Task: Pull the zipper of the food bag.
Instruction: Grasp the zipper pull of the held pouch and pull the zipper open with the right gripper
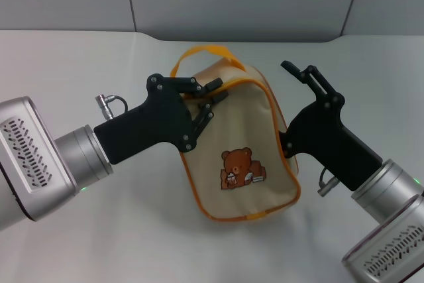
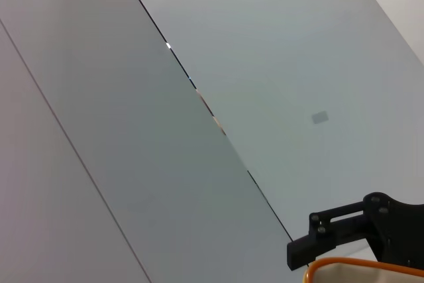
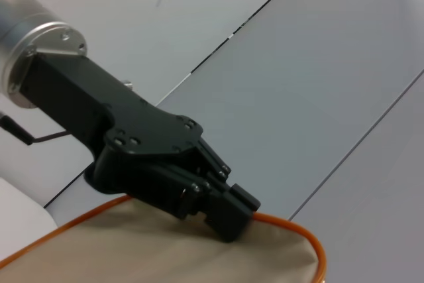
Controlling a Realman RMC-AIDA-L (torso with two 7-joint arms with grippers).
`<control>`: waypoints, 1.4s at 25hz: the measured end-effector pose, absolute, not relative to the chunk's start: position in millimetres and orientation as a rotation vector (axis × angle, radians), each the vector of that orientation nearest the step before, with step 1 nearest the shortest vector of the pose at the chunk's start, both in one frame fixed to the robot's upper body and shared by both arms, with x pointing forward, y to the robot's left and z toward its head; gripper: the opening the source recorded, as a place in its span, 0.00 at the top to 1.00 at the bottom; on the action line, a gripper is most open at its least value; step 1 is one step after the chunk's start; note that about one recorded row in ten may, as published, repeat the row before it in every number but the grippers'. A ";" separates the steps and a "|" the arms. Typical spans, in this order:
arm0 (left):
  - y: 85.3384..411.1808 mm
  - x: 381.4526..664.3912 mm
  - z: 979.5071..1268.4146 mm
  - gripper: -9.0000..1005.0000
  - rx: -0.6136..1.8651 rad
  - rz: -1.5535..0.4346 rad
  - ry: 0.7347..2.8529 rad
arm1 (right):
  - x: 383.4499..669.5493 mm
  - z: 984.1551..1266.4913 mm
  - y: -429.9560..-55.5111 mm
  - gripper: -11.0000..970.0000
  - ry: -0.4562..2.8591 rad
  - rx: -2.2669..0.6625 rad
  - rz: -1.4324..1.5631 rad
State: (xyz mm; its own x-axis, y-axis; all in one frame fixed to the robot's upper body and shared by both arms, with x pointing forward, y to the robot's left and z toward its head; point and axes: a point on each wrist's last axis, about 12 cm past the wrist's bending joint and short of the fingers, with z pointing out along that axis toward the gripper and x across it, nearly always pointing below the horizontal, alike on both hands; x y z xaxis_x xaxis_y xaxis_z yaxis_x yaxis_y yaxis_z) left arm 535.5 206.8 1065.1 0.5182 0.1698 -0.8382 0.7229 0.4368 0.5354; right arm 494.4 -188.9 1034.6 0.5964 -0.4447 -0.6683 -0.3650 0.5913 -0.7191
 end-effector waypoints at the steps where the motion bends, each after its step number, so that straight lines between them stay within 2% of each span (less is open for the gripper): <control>1: 206.8 535.4 1065.1 0.90 1.094 -0.427 0.999 | 494.3 1034.9 -188.7 0.15 0.972 -0.975 -0.055; 8: 206.9 535.3 1065.1 0.91 1.096 -0.428 0.998 | 492.7 1035.0 -187.6 0.16 0.978 -0.961 -0.047; 12: 206.9 535.1 1065.0 0.91 1.098 -0.429 0.997 | 490.3 1034.2 -186.9 0.29 0.984 -0.952 -0.040; 22: 206.9 535.5 1065.3 0.91 1.099 -0.428 0.996 | 489.2 1034.2 -185.8 0.54 0.986 -0.946 -0.033; 27: 206.9 535.6 1065.4 0.91 1.100 -0.428 0.996 | 488.1 1034.0 -184.7 0.78 0.984 -0.948 -0.034; 32: 206.7 536.2 1066.0 0.91 1.097 -0.427 0.994 | 484.2 1031.3 -187.0 0.99 0.998 -0.944 -0.039; 35: 207.3 536.8 1066.5 0.91 1.093 -0.424 0.994 | 476.2 1026.0 -192.1 0.99 1.025 -0.937 -0.046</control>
State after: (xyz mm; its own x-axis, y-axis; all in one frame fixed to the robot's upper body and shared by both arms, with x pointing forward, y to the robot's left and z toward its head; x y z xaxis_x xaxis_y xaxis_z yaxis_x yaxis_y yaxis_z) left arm 536.8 207.3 1066.5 0.5220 0.1688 -0.8360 0.7202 0.4379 0.5381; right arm 476.2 -192.1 1026.0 0.5533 -0.4404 -0.7070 -0.3751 0.6261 -0.6836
